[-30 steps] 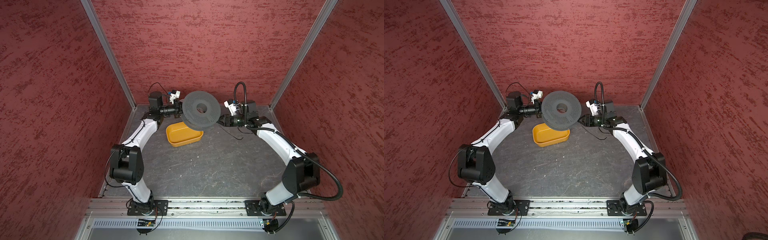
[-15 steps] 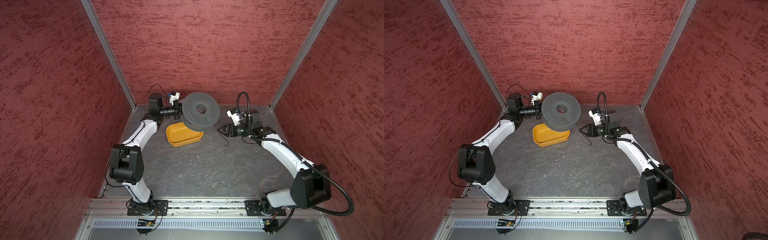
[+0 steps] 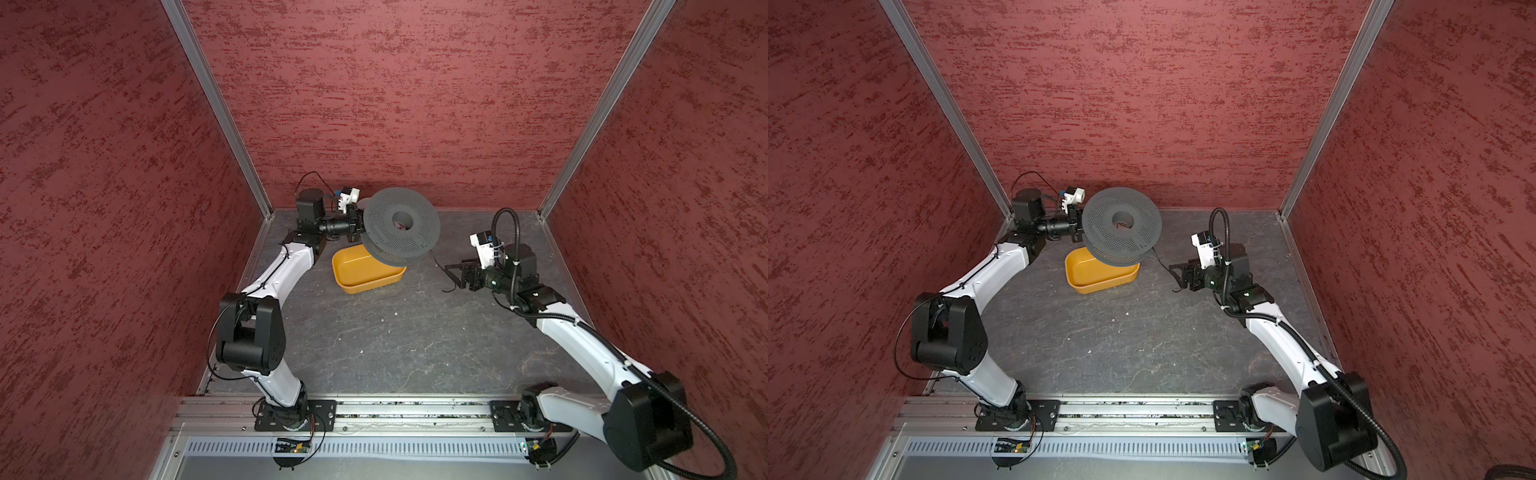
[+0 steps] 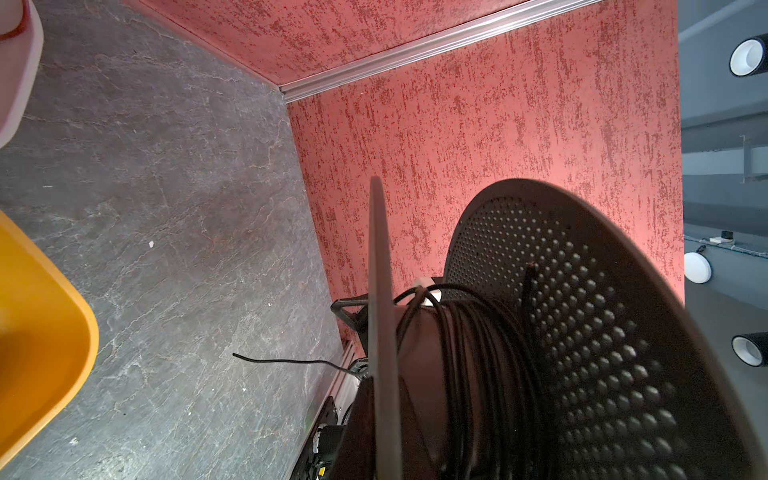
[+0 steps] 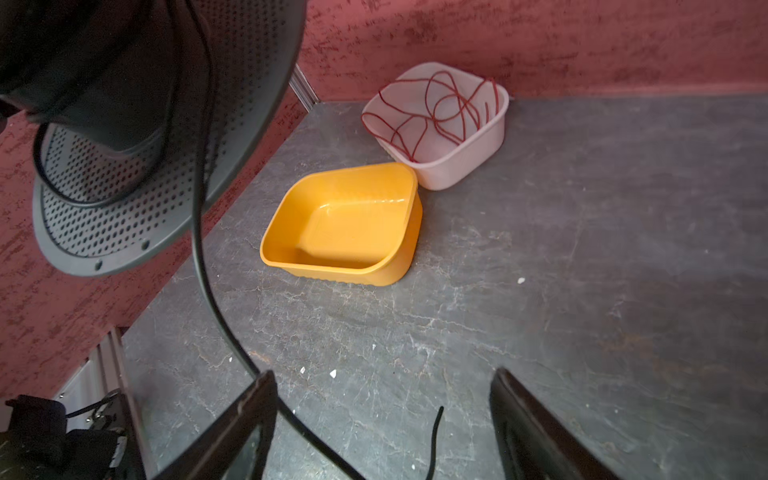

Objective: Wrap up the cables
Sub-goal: 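Pull the right gripper back toward the robot, tensioning the cable below the spool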

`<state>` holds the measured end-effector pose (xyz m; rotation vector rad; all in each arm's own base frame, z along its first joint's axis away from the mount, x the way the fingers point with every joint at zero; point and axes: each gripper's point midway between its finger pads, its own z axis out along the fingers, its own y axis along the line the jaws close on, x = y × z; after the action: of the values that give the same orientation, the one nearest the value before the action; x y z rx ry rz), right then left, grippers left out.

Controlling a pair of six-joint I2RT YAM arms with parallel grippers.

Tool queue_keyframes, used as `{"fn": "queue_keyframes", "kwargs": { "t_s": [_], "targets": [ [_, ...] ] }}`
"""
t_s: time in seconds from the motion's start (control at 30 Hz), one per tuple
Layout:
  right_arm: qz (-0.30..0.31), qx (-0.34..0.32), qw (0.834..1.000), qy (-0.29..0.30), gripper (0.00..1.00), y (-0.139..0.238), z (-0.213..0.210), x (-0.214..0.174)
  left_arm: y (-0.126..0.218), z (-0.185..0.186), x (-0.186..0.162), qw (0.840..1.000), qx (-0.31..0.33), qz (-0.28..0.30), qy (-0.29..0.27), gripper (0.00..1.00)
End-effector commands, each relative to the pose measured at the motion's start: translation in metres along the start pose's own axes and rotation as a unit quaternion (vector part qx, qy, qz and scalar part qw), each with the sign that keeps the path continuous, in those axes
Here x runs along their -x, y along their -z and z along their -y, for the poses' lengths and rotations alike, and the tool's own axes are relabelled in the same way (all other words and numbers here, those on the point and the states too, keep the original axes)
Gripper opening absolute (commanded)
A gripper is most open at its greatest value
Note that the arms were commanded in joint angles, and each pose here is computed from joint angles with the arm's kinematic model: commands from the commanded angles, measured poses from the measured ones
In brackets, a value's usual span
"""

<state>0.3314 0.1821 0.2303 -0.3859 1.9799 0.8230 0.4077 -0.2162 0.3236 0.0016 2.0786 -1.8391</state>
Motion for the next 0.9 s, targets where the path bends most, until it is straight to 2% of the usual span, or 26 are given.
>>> {"fn": "queue_keyframes", "kwargs": {
  "t_s": [0.0,0.23,0.33,0.4,0.53,0.7,0.87],
  "targets": [
    [0.075,0.014,0.995,0.064,0.83,0.007,-0.009,0.028,0.005,0.032,-0.009,0.999,-0.022,-0.004,-0.035,0.0],
    [0.089,0.076,0.987,0.112,0.83,-0.002,-0.024,0.029,0.0,0.035,-0.018,0.999,-0.023,-0.016,-0.033,0.0],
    [0.089,0.075,0.985,0.128,0.81,-0.009,-0.02,0.026,-0.001,0.036,-0.02,0.999,-0.024,-0.017,-0.035,0.0],
    [0.083,0.071,0.986,0.13,0.75,-0.017,-0.015,0.025,-0.001,0.039,-0.021,0.999,-0.026,-0.019,-0.037,0.0],
    [0.062,0.07,0.989,0.119,0.53,-0.029,-0.007,0.018,0.002,0.039,-0.019,0.999,-0.025,-0.014,-0.037,0.0],
    [0.055,0.075,0.991,0.096,0.52,-0.029,-0.004,0.001,0.009,0.043,-0.011,0.999,-0.026,-0.002,-0.04,0.0],
    [0.045,0.069,0.993,0.079,0.61,-0.03,0.002,-0.019,0.009,0.045,-0.01,0.999,-0.03,-0.001,-0.04,0.0]
  ]
}}
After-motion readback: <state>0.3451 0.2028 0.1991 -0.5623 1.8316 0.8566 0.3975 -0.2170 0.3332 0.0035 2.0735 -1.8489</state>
